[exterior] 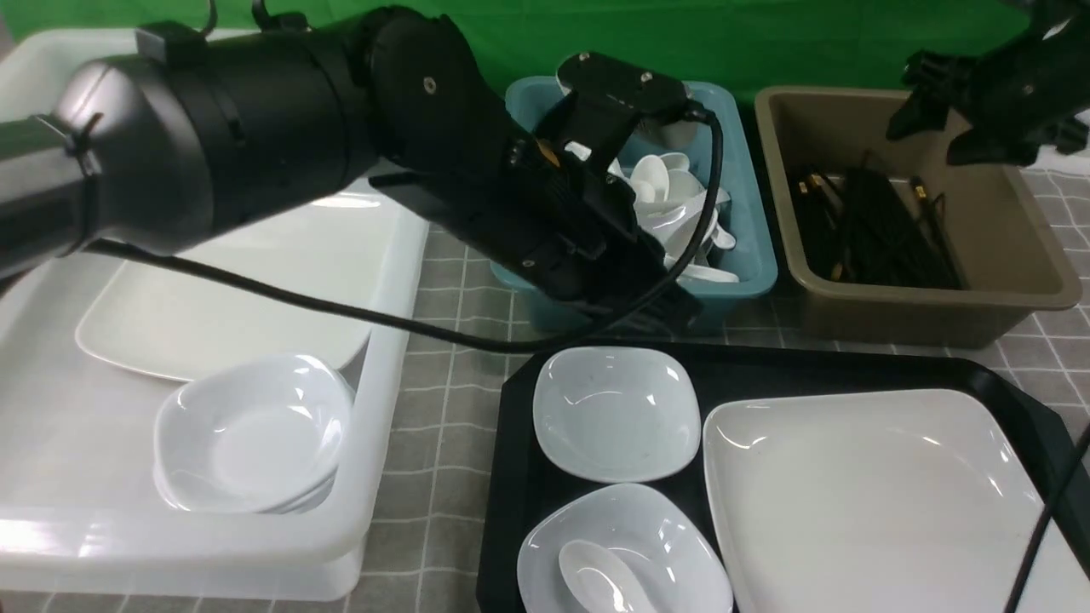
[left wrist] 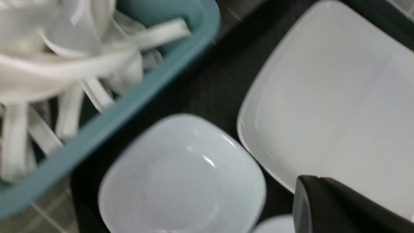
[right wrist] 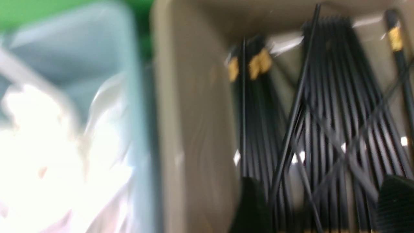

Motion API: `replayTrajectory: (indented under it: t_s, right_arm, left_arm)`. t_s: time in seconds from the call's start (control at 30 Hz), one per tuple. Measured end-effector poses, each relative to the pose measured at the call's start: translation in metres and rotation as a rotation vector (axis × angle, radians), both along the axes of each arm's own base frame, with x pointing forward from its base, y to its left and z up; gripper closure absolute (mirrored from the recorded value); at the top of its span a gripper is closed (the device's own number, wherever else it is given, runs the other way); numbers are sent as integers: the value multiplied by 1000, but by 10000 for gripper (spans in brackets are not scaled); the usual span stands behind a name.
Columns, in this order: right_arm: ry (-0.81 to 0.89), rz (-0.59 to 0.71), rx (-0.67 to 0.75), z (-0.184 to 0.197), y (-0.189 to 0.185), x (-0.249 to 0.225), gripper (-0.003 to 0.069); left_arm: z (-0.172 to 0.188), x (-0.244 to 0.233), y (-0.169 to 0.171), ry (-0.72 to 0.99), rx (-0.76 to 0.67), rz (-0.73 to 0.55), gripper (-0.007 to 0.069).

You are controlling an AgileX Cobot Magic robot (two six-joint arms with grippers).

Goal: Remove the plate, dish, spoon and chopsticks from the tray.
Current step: Use the left arm to grab a soup spoon from the plate

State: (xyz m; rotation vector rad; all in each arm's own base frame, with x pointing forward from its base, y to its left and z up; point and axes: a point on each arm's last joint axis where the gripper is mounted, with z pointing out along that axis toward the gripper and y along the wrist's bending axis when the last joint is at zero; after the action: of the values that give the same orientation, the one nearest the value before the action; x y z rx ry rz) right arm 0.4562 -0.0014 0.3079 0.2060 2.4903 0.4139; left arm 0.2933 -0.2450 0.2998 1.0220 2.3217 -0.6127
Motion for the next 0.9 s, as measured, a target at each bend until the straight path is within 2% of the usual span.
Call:
replayTrajectory:
  t_s: [0.07,0.1,0.13,0.2,0.27,0.4,0.5,0.57,0.73,0.9]
  right_arm:
    - [27,78,-20,26,4,-20,278]
    - [43,95,-23,30,6,-26,293]
    - [74,164,-36,45,12,-41,415]
    - [99,262,-61,66,25,-66,566]
    - [83,322,-81,75,37,-79,608]
    - [101,453,-112,73,72,-111,626]
    - [145,518,-126,63,88,-137,623]
    - [178,549,-137,56,93,-157,616]
    - [217,536,-165,39,84,-188,596]
    - [224,447,-201,29,64,-205,582]
  left_arm:
    - [9,-6,3,46,-5,21,625]
    - [11,-8,4,49,-5,21,625]
    - [18,-13,8,64,-3,30,625]
    - [27,-21,15,69,24,36,625]
    - [35,-26,21,67,44,50,625]
    - [45,-34,28,86,48,92,625]
    - [45,-47,24,88,107,-3,625]
    - [37,-64,12,56,187,-121,625]
    - [14,-95,-18,-54,261,-345,625]
    - [-22,-108,-41,-95,295,-482,617]
